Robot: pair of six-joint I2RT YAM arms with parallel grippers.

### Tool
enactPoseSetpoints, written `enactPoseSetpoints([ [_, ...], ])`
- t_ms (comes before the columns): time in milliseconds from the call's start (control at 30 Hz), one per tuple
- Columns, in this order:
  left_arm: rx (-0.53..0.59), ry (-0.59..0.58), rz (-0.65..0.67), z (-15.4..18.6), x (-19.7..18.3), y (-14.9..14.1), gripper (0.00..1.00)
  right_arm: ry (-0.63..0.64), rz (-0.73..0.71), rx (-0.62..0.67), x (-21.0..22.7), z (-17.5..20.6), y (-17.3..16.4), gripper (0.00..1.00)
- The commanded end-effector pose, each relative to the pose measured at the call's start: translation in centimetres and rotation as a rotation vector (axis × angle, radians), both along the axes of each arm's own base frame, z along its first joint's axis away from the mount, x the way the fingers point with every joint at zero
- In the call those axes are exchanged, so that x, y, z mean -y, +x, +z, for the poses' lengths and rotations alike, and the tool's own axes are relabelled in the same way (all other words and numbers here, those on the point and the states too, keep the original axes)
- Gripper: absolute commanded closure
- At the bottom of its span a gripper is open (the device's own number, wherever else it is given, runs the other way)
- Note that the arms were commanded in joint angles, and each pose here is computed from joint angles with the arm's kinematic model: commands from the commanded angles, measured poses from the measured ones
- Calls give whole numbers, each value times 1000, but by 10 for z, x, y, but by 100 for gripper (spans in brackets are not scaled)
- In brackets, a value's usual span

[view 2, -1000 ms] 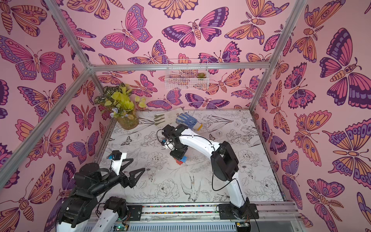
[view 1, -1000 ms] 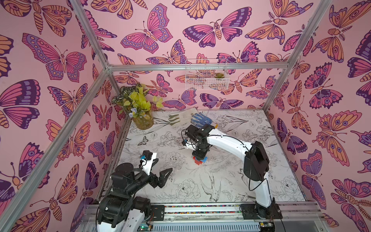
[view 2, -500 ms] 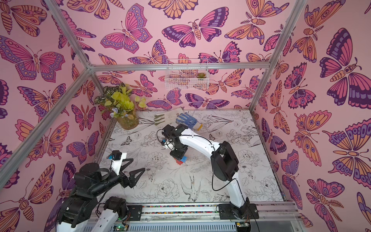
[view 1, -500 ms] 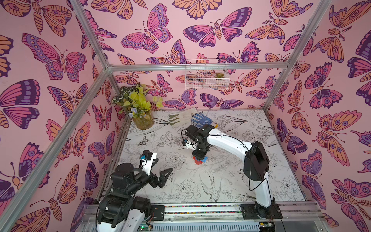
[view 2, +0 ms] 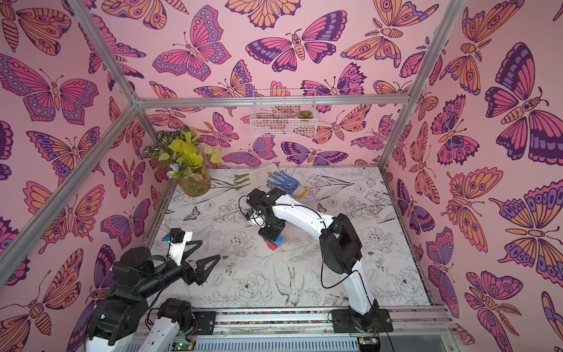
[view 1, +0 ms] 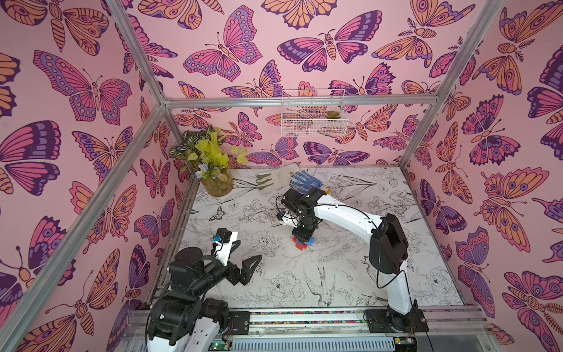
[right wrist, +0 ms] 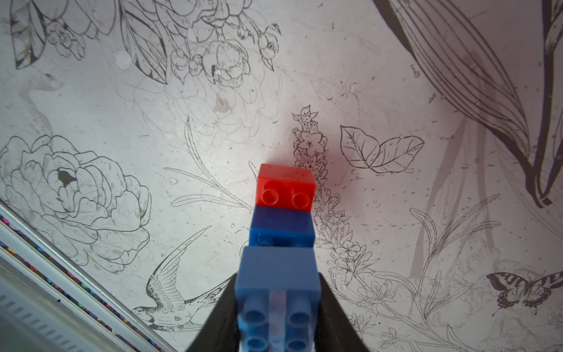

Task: Assemble the letter f with lego
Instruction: Assemble the lego brick with the lego brick.

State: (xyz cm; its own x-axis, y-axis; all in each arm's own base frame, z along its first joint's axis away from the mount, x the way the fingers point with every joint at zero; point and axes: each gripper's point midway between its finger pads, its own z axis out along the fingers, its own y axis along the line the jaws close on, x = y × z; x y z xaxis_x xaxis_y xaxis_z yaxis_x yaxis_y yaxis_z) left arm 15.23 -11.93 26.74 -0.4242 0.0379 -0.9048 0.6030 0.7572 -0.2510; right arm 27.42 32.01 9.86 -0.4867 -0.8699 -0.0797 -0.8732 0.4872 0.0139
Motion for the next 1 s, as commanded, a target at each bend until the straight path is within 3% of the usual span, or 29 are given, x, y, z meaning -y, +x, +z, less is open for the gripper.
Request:
enactPoseSetpoints([
  [0,13,-5,-13,0,2,-1,1,1,0,-25,-2,-6,1,87],
  [433,15,-6,-14,0,2,-2,1,-24,14,-48,2,-12,-3,87],
  [967,16,-5,-11,0,2,-1,1,-59,151,-108,10,-20,-14,87],
])
